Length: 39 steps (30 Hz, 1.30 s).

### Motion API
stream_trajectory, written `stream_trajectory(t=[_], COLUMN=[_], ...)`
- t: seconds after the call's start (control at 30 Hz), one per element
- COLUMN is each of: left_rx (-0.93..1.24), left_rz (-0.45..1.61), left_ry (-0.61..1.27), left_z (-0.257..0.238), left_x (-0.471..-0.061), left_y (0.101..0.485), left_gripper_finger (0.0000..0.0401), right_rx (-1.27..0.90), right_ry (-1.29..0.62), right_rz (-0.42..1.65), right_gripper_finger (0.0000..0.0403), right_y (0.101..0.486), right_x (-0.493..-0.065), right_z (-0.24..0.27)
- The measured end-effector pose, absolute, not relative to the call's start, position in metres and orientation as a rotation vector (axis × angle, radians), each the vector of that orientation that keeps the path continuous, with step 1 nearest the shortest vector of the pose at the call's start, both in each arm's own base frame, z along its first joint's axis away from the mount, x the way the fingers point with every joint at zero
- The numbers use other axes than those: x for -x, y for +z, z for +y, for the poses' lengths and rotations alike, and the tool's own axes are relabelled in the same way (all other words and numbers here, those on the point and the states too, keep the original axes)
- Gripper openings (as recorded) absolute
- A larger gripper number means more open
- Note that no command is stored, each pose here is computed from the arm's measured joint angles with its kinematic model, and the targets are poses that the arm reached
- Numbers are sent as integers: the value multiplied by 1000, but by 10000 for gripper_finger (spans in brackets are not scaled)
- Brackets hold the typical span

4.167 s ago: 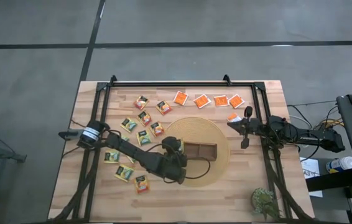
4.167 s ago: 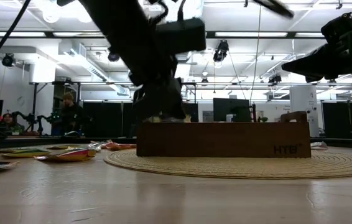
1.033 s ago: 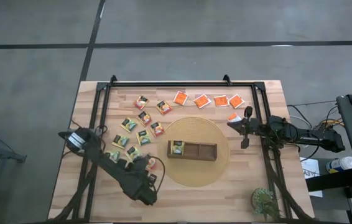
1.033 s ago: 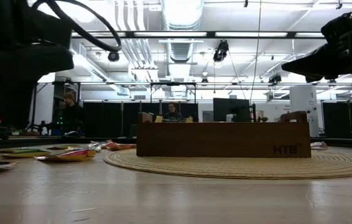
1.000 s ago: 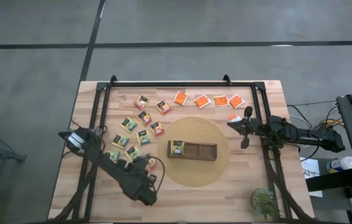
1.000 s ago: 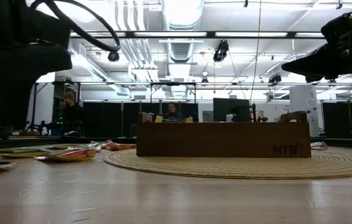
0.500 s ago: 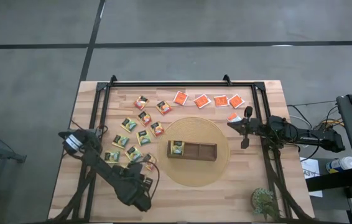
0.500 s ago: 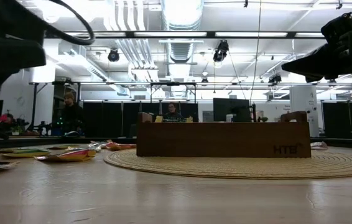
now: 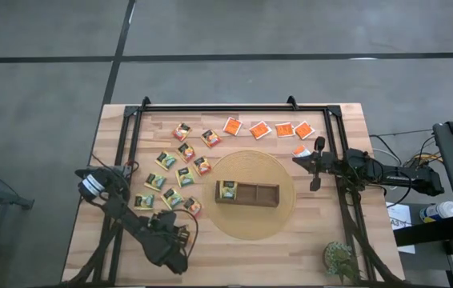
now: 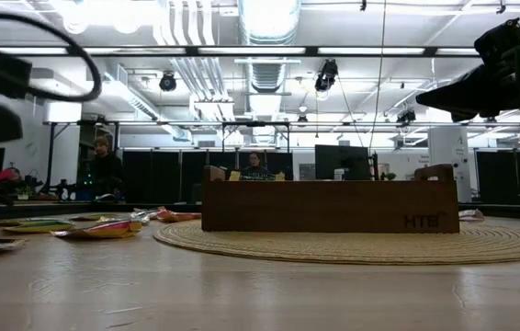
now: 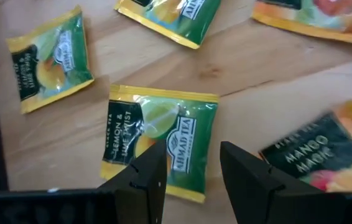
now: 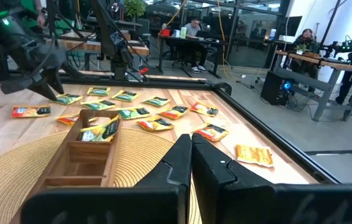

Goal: Pick & Place Tea
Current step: Put the green tea bag into the left section of the wooden organizer

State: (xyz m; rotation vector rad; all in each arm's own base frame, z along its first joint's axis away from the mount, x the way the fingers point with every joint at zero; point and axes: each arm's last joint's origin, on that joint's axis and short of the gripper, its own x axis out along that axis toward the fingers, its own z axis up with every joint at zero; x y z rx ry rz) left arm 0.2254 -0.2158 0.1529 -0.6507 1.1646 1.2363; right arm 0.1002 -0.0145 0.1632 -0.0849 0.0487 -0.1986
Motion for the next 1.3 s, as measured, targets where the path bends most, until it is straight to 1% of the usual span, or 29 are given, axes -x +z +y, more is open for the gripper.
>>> stream_trajectory(t=[0.2, 0.4, 0.47, 0.57, 0.73, 0.8, 1.0, 1.17, 1.3], left_rx=[721, 781, 785, 774, 737, 727, 708, 565, 423], left_rz=[1183, 1153, 1153, 1160, 1171, 1162, 1080, 993, 884], left_ry=[1200, 1204, 1197, 1182, 1181, 1174, 1098, 989, 933], left_z=[-208, -201, -200, -200, -198, -197, -197, -198, -193], left_x=[-218, -210, -210, -210, -208, -208, -212, -222, -235], left_y=[141, 138, 137, 137, 138, 140, 148, 160, 175], left_gripper_finger=[142, 142, 136, 112, 33, 14, 13, 12, 11], right_rx=[85, 85, 85, 85, 85, 85, 85, 85, 85], right_ry=[-198, -198, -198, -199, -198, -198, -199, -198, -199], right_rz=[49, 48, 49, 47, 48, 48, 48, 48, 48], right_gripper_finger=[9, 8, 9, 8, 8, 8, 9, 8, 8], right_y=[163, 163, 163, 163, 163, 163, 163, 163, 163], right_x=[-100, -100, -100, -100, -100, -100, -100, -100, -100], right_z=[-14, -14, -14, -14, -14, -14, -14, -14, -14])
